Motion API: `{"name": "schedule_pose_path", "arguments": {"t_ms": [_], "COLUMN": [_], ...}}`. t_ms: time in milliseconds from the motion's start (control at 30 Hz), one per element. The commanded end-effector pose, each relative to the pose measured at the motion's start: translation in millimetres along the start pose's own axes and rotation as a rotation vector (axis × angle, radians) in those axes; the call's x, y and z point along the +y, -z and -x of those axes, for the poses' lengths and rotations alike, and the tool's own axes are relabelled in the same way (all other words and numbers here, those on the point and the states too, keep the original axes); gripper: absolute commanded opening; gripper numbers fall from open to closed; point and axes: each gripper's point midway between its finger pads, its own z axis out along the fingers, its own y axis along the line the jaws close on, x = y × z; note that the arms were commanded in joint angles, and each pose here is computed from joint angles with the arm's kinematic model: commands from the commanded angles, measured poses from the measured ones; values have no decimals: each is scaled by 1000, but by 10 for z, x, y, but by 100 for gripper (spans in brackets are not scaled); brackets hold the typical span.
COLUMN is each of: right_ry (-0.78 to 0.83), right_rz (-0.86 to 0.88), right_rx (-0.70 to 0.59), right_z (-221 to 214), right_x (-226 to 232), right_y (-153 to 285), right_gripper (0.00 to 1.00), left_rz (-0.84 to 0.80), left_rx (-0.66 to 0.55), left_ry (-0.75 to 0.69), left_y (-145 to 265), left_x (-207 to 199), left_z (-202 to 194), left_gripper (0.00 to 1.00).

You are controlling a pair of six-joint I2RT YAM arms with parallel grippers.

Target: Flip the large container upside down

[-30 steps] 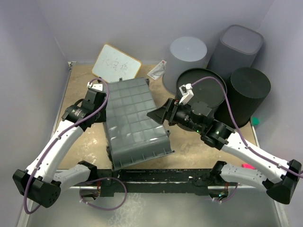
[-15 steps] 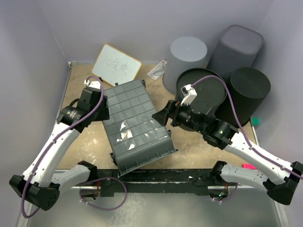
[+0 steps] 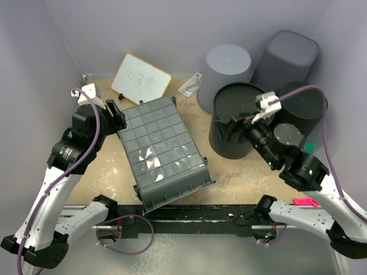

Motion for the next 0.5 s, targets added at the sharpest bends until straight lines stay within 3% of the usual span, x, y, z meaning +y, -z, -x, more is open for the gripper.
{"name": "schedule_pose_path", "arguments": {"t_ms": [0, 467], "right_ry": [92, 53], "right_rz": [-128, -181], "right_rx": [-113, -109], "right_z": [-34, -208], "right_x": [-375, -562], "right_y": [127, 299], "right_gripper": [100, 100], "left_rz": [43, 90], "left_rx": [-123, -234], "left_ry": [59, 131], "left_y": [6, 42], "left_x": [115, 273], "left_z": [150, 225], "left_gripper": [61, 60]}}
